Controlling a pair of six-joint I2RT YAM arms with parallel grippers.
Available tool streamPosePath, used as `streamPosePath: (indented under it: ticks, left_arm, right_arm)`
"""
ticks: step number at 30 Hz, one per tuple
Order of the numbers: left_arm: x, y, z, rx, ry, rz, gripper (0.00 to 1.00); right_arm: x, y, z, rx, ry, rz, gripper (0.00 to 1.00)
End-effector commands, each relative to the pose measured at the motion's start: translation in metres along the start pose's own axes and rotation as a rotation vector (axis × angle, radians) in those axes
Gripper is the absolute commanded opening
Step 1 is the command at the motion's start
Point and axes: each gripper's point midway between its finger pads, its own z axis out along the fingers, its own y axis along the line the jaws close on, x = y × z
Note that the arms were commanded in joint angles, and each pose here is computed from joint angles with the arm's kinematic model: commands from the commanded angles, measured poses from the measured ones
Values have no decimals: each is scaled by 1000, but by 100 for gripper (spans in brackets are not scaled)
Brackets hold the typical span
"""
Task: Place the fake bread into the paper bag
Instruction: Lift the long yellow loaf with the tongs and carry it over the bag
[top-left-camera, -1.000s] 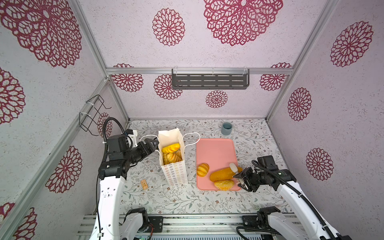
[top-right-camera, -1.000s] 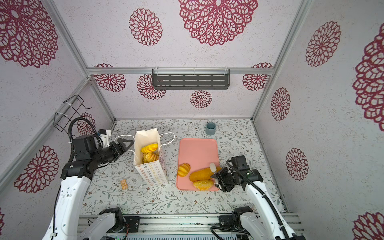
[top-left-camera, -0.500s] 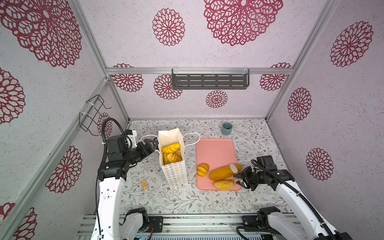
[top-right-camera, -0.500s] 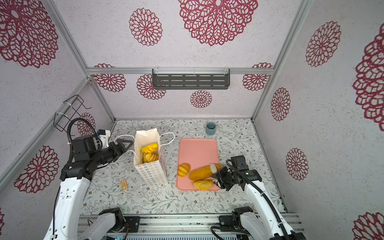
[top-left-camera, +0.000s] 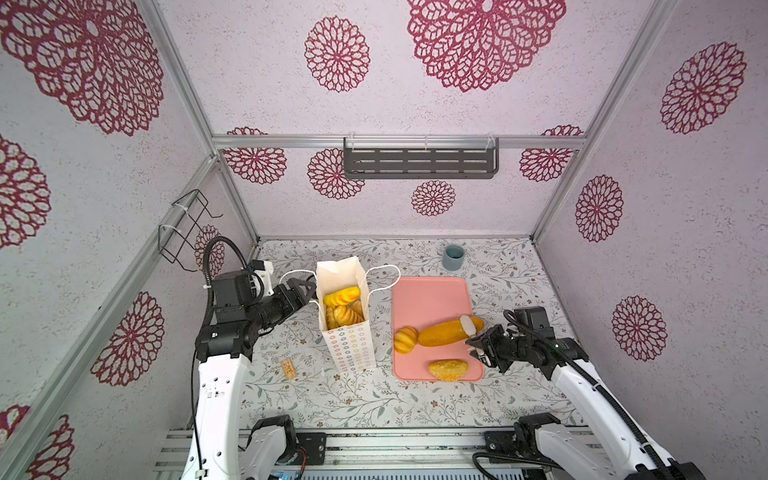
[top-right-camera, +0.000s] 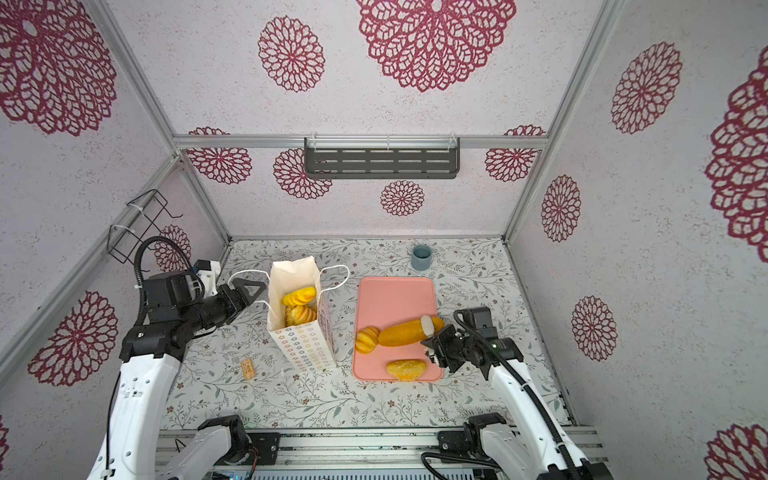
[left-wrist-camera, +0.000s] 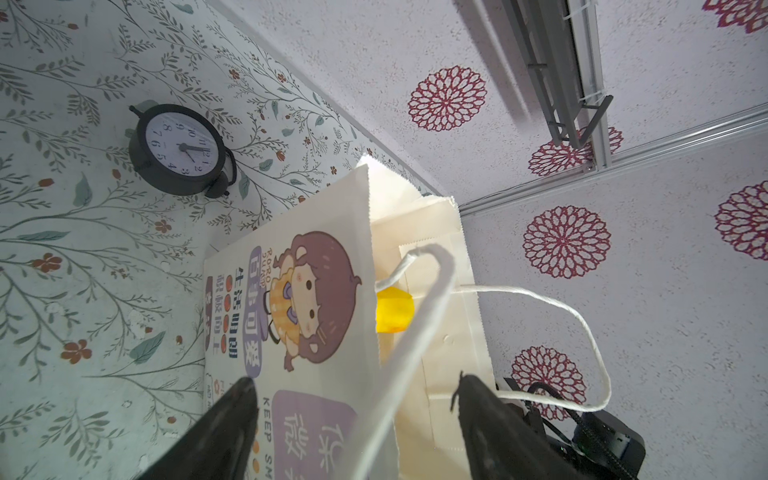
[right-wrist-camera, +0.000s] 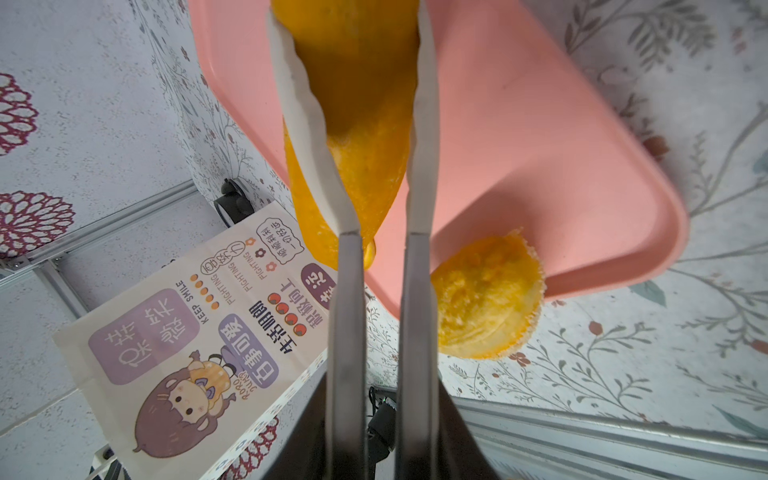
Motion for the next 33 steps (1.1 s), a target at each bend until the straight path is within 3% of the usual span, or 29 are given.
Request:
streamPosePath:
  ticks: [1,10,17,25,33]
  left_arm:
    - [-7,-4,-4,7,-23,19,76]
    - [-7,-4,-6,-2,-24,11,71]
    - [-9,-5,-8,-6,-28,-3,67]
    - [-10,-6,-13,-15,-42,-16,60]
    - [-8,-6,-16,-19,-52,-42,51]
  right_arm:
    - [-11,39,-15,-100,-76,-108,26]
    - [-27,64,-32,-90,-222,-300,25]
    - [-33,109,-64,-79,-418,-535,23]
    - [-27,159,-89,-96,-549,-737,22]
    - [-1,219,-121,-244,-587,-899,22]
